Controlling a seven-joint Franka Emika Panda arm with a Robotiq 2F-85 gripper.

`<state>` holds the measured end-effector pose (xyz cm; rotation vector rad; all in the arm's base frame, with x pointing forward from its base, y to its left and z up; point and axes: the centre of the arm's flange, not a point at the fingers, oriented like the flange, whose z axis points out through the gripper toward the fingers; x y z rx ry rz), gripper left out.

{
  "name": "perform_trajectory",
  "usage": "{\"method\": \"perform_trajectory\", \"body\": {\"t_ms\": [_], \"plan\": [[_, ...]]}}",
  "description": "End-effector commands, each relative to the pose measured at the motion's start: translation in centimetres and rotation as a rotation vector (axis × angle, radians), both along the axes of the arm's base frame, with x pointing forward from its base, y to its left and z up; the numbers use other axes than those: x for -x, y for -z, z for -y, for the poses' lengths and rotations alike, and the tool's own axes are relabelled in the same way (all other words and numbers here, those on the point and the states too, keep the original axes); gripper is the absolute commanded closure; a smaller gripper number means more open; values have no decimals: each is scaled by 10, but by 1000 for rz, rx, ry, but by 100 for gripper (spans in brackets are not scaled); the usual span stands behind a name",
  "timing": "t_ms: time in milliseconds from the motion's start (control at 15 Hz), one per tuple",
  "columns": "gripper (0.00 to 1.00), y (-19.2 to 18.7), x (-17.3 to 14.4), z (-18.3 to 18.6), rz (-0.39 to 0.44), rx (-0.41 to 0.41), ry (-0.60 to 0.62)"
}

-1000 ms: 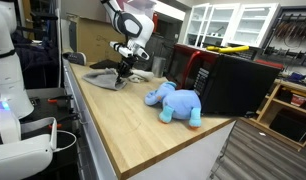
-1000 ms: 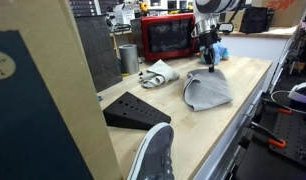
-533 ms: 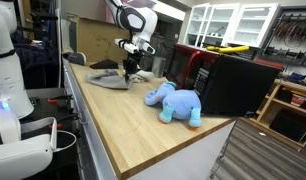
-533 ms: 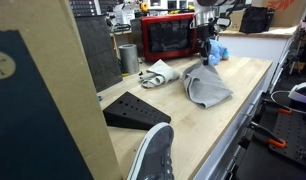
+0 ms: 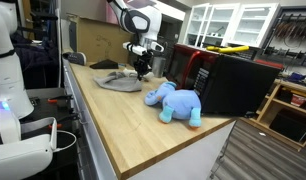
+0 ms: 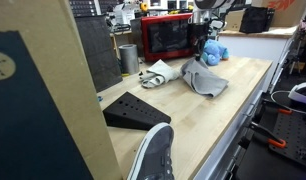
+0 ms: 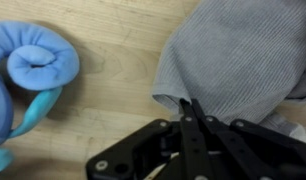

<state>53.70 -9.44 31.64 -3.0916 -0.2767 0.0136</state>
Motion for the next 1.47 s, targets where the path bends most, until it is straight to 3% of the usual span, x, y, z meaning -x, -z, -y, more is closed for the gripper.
{"method": "perform_trajectory", "body": {"t_ms": [0,400,667,1000,1400], "plan": [[72,-16,-15,4,50,17,39],[28,-65,10,-17,47,-8,51],[1,-66,47,-59,19,-25,63],[0,-54,83,-109,-7,-12,203],[0,-42,100,-141,26,26,417]]}}
